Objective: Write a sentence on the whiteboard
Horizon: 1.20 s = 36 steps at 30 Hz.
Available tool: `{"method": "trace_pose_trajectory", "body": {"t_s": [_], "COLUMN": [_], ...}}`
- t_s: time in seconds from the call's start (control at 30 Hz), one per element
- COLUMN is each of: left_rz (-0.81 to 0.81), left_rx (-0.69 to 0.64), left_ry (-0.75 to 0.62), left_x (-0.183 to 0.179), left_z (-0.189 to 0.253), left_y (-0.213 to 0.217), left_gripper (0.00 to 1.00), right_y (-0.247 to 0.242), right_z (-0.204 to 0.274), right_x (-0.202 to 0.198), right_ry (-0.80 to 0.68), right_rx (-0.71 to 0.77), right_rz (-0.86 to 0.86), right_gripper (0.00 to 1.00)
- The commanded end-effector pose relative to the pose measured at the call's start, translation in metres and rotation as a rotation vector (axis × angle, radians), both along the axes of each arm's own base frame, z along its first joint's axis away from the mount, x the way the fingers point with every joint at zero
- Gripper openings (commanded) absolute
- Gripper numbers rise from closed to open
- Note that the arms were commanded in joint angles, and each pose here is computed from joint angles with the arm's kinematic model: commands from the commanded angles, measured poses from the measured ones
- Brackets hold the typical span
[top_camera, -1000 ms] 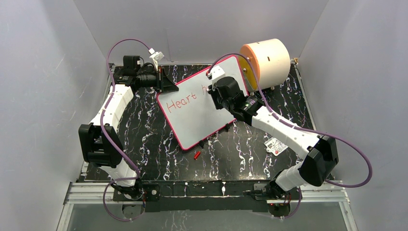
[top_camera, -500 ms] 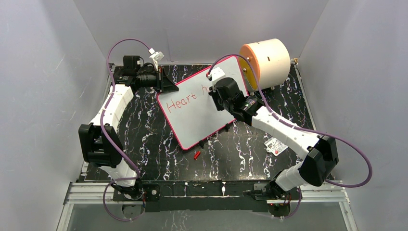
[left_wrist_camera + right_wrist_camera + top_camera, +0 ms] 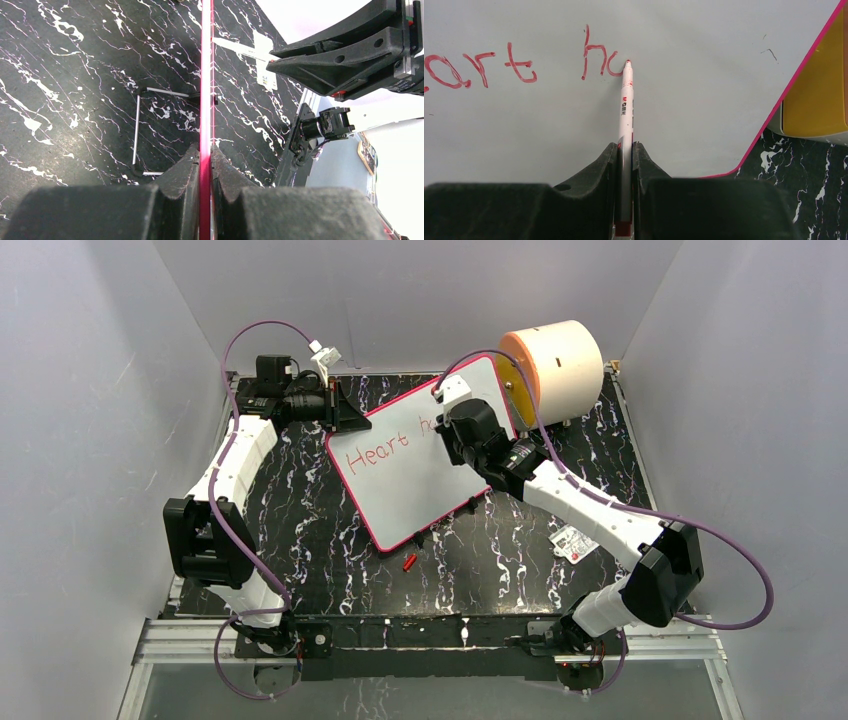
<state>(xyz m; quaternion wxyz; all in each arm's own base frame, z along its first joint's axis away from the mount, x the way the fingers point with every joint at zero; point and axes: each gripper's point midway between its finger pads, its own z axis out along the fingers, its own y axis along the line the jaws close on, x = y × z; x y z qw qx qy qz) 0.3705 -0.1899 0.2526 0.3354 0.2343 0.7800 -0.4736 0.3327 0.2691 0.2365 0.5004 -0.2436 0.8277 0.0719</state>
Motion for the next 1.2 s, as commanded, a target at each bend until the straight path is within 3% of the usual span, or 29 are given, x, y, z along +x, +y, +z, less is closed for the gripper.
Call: {"method": "trace_pose_trajectory", "body": {"t_s": [0.0, 1.17], "left_rz": [-0.030, -0.027], "left_rx": [0.001, 0.005], "left_ry": [0.070, 0.072], "left_x": [-0.017, -0.017], "left_z": [-0.010, -0.010], "left_y": [-0.004, -0.003], "left_gripper": [0.00, 0.00], "right_y": [0.004, 0.006], "right_z": [0.017, 0.037], "right_x": [0.011, 0.004], "right_ry": [-0.061, -0.081], "right_rx": [0.057, 0.096], "right_rz": [-0.024, 0.020], "right_gripper": [0.00, 0.00]}}
